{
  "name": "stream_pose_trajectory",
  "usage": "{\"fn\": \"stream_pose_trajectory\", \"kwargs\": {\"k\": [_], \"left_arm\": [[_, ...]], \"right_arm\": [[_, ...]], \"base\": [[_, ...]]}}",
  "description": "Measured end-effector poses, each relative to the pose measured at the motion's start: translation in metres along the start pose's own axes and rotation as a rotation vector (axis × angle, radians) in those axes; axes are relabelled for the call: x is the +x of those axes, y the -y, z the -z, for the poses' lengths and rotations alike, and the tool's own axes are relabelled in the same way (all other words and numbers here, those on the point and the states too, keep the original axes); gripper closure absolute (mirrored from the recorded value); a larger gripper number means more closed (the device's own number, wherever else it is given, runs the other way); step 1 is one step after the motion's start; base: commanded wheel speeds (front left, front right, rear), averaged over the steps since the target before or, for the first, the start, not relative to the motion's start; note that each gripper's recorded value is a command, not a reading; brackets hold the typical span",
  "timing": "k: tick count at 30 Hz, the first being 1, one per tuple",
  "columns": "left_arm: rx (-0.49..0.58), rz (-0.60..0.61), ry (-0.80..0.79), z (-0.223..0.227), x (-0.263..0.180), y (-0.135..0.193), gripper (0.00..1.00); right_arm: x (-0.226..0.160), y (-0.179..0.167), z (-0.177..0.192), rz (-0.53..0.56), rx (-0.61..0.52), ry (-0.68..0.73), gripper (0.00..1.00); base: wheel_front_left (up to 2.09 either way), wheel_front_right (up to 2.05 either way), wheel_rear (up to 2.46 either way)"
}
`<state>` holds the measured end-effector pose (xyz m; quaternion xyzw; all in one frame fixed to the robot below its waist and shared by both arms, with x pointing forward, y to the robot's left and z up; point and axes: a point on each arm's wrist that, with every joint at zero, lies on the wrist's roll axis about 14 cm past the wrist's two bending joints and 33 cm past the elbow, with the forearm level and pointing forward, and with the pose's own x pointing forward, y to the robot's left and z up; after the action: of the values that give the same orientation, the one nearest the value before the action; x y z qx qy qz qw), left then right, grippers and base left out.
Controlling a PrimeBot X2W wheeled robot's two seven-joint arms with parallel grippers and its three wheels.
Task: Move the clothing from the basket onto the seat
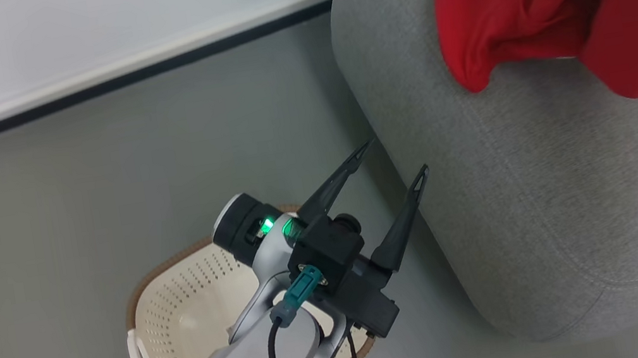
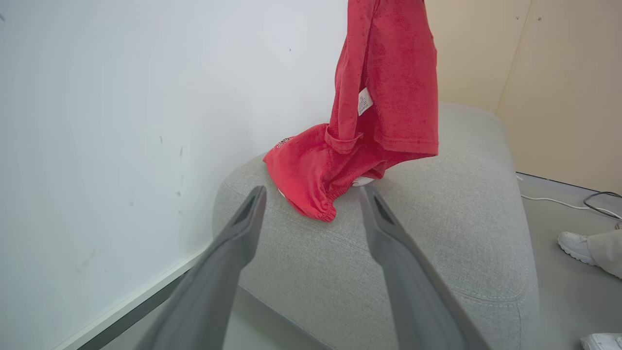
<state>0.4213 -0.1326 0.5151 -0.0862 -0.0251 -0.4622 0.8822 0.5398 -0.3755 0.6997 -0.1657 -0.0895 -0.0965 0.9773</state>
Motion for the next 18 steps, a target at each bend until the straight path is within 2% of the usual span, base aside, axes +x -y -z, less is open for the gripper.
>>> {"fn": "stream_pose_trajectory", "kwargs": {"k": [5,6,7,18], "left_arm": [[0.002,0.004,-0.005,0.010,0.007,-0.013,0.00],[-0.007,0.010,-0.010,0.015,0.009,-0.017,0.00],[-0.009,0.009,-0.014,0.018,0.010,-0.020,0.00],[-0.009,-0.017,-0.095,0.071,0.009,-0.061,0.00]], "right_arm": [[0.011,-0.034,0.068,-0.035,0.049,-0.143,1.00],[0.010,-0.050,0.099,-0.053,0.068,-0.208,1.00],[0.009,-0.057,0.113,-0.061,0.072,-0.238,1.00],[-0.004,-0.104,0.231,-0.075,0.108,-0.467,1.00]], "base": [[0.00,0.00,0.00],[0.00,0.00,0.00],[0.00,0.00,0.00],[0.00,0.00,0.00]]}}
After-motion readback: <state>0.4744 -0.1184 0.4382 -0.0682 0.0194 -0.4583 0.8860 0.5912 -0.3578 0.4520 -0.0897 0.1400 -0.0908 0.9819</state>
